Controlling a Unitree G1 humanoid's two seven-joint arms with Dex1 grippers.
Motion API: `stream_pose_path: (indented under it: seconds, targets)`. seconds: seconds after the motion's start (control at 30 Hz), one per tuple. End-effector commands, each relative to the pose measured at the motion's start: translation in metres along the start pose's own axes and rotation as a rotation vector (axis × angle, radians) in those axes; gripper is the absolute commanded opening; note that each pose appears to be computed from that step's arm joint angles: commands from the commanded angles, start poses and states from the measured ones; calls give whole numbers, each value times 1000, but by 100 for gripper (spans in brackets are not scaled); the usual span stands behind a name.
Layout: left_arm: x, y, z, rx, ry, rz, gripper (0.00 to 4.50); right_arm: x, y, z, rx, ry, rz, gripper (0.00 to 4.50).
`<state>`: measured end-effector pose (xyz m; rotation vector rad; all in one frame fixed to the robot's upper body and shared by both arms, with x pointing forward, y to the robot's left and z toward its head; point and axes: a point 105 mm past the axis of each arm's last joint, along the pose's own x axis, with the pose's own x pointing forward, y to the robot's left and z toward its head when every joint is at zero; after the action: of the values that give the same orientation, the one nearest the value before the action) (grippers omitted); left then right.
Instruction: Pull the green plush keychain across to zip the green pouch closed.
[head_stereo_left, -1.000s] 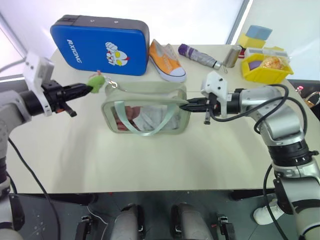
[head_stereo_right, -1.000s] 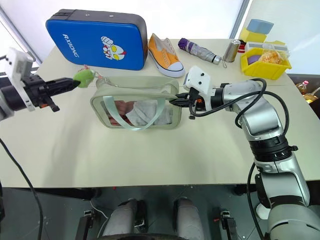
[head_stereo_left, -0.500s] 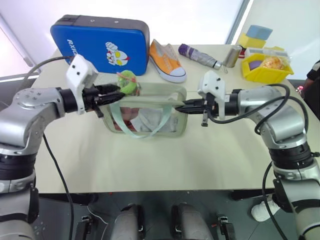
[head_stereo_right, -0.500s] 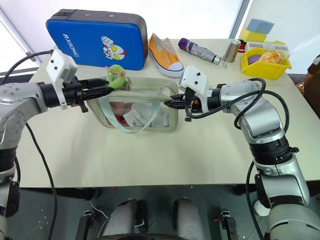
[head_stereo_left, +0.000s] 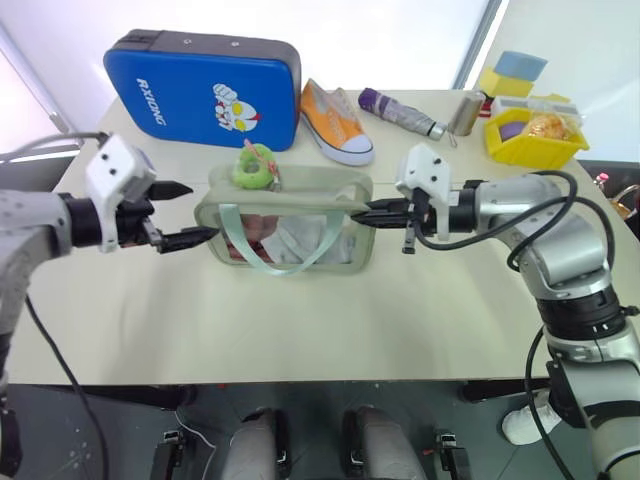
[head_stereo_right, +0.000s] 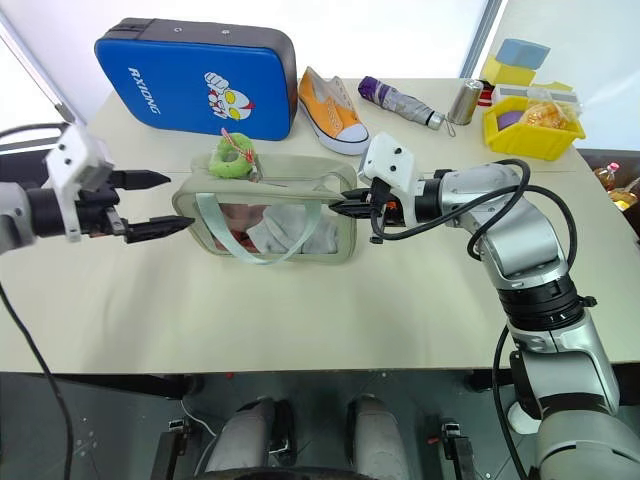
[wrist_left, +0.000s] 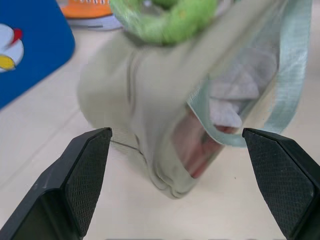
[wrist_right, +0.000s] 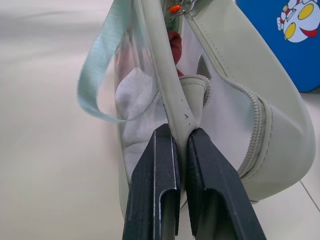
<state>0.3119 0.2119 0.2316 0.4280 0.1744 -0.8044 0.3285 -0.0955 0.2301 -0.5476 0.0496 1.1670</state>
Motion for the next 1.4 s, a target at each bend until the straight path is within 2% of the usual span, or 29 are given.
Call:
stream_pose_path:
  seconds: [0.03,0.07,0.17,0.4,0.43,0.5,0.57,0.6,0.7,0.77,0.9,1.0,1.07,1.23,1.4]
  targets:
    - [4,10,6,25,-45,69,446,-2,-1,15,-57,-31,-3,0]
    - [6,9,6,26,-49,62,446,-2,-1,16,-57,-32,-2,0]
    - [9,12,5,23,-61,73,374,-2,0,17,-59,-32,1,0]
    - [9,15,3,28,-56,72,23,-3,0,21,-59,-38,3,0]
    - [10,14,3,27,-54,71,4,-3,0,22,-58,-39,3,0]
    - [12,14,2,25,-48,69,4,-5,0,23,-44,-43,3,0]
    - [12,13,2,27,-43,62,0,-7,0,23,-22,-42,14,79]
    - [12,12,2,29,-40,59,0,-10,-1,23,-17,-33,16,103]
    - [12,11,1,38,-34,51,0,-25,-10,22,-6,18,50,253]
    - [12,11,0,43,-30,49,0,-37,-21,30,32,19,74,253]
    - [13,12,0,40,-31,49,0,-37,-45,65,104,-126,86,253]
    - [16,11,1,46,-31,42,0,-7,-73,89,154,-261,-18,253]
    - [17,11,2,48,-32,40,0,23,-82,101,215,-313,-47,253]
    - [18,9,1,55,-22,32,0,83,-82,111,293,-306,-79,253]
    - [16,6,1,52,-22,33,0,109,-76,97,326,-231,-70,253]
